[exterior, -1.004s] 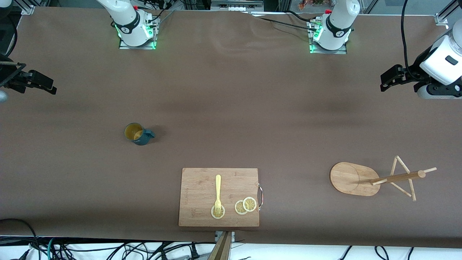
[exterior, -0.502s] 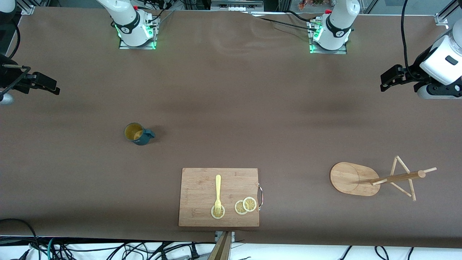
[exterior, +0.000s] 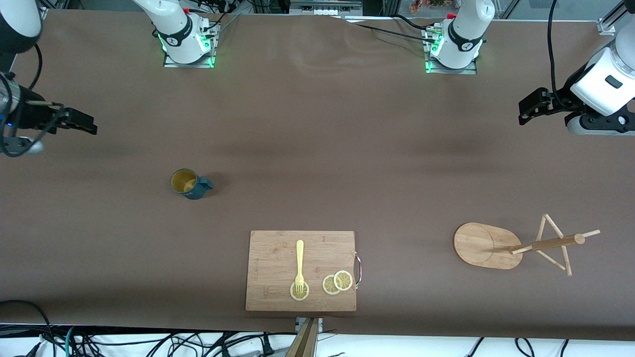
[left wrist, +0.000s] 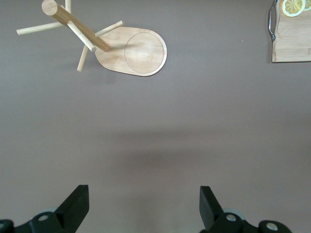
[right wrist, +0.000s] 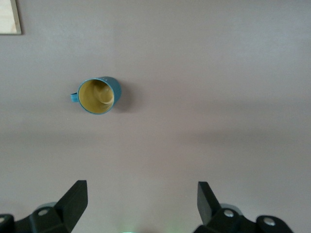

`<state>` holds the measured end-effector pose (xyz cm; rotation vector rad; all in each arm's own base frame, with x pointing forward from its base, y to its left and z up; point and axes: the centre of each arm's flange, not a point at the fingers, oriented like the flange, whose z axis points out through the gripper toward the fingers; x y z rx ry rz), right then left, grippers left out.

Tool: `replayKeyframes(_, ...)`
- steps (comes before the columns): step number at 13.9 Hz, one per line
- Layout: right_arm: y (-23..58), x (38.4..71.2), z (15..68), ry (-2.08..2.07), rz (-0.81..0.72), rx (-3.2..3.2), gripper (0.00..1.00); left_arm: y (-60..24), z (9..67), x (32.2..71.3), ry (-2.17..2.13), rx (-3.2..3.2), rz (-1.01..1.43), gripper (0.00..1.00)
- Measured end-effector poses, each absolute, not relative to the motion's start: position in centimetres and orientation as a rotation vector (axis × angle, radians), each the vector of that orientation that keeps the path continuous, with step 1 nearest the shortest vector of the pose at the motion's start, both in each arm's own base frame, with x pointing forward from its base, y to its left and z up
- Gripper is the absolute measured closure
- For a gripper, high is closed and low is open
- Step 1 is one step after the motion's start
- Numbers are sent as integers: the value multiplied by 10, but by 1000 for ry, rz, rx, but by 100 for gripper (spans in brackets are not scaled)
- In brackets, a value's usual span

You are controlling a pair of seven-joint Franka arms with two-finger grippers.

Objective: Pass cup and hang on rack
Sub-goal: 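Reach the right gripper down to the teal mug rim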

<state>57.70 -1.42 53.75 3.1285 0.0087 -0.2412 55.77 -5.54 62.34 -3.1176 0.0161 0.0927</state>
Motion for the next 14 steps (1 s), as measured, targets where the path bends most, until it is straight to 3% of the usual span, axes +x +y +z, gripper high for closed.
replayKeyframes(4, 22, 598, 474, 91, -300, 3114, 0, -55, 624, 558, 16, -3118, 92, 0)
replayKeyframes(10, 35, 601, 386, 71, -126, 3124, 0, -55, 624, 558, 14, -3118, 91, 0)
replayKeyframes(14, 48, 584, 326, 46, 0, 3131, 0, -55, 624, 557, 14, -3118, 90, 0)
